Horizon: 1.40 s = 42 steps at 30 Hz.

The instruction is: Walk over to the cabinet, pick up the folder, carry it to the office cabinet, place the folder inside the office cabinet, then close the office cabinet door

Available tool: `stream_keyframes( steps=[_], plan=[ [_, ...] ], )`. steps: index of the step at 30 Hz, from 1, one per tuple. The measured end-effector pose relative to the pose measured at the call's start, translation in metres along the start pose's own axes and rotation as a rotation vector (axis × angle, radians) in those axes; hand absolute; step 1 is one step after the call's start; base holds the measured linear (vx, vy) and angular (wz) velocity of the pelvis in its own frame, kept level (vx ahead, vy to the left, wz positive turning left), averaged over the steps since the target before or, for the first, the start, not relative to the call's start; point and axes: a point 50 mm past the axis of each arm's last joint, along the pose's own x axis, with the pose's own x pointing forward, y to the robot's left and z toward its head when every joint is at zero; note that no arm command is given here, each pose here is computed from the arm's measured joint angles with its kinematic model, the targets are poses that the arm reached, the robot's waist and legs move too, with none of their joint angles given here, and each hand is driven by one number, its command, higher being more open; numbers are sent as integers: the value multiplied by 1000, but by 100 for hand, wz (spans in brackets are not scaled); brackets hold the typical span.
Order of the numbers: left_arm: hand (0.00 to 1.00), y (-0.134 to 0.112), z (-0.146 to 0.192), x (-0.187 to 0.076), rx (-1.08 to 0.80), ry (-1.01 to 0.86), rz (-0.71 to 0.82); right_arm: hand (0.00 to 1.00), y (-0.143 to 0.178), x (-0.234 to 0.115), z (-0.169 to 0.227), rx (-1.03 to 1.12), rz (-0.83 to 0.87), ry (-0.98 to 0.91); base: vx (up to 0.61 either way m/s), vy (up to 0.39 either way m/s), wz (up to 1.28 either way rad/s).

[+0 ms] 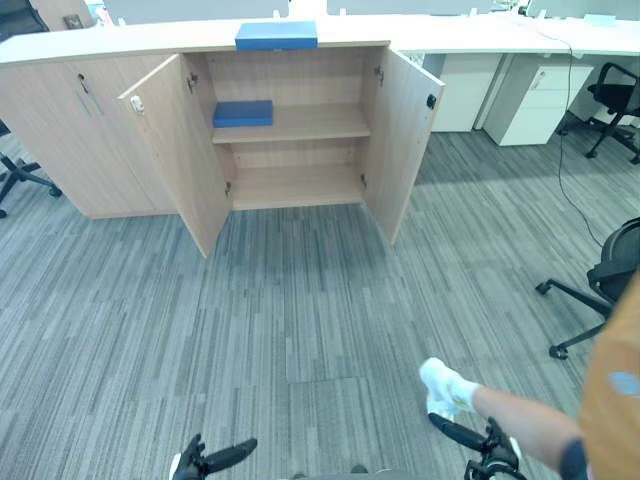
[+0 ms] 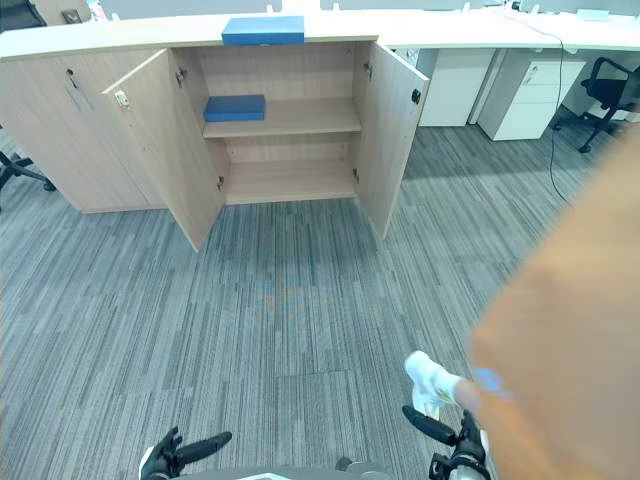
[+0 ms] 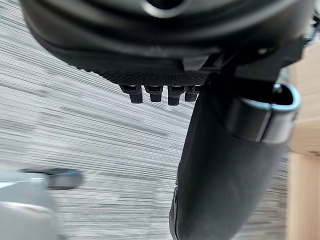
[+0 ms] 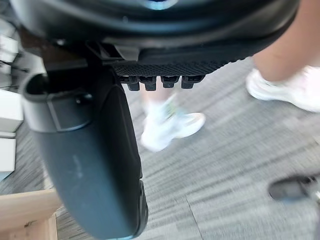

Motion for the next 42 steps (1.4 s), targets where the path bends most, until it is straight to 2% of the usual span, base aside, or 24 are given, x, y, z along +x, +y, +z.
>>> stream_keyframes(
  steps=[6, 15, 25, 29, 34, 39, 42],
  plan=[
    [100, 10, 16, 1, 17, -72, 12, 100, -2, 0, 10, -23, 0, -45, 78, 30, 3],
    [100, 1, 41, -1, -3, -190, -28, 100, -9, 3, 36, -40, -16, -143, 7, 1, 2],
    [100, -12, 48, -7, -69, -233, -61, 100, 6, 6, 57, -38, 10, -210, 60, 35, -17],
    [100, -16, 66, -5, -42, -289, -79, 100, 17, 1, 53, -51, 44, -214, 301, 72, 11],
    [100, -32, 92, 0, -54, -353, -103, 100, 23, 2, 70, -68, 64, -271, 515, -41, 57],
    [100, -47, 96, 0, -65, -361, -145, 100, 25, -1, 90, -66, 65, -351, 694, -162, 45],
    [100, -44, 87, -3, -80, -357, -138, 100, 40, -4, 91, -82, 114, -364, 568, -158, 16]
  ],
)
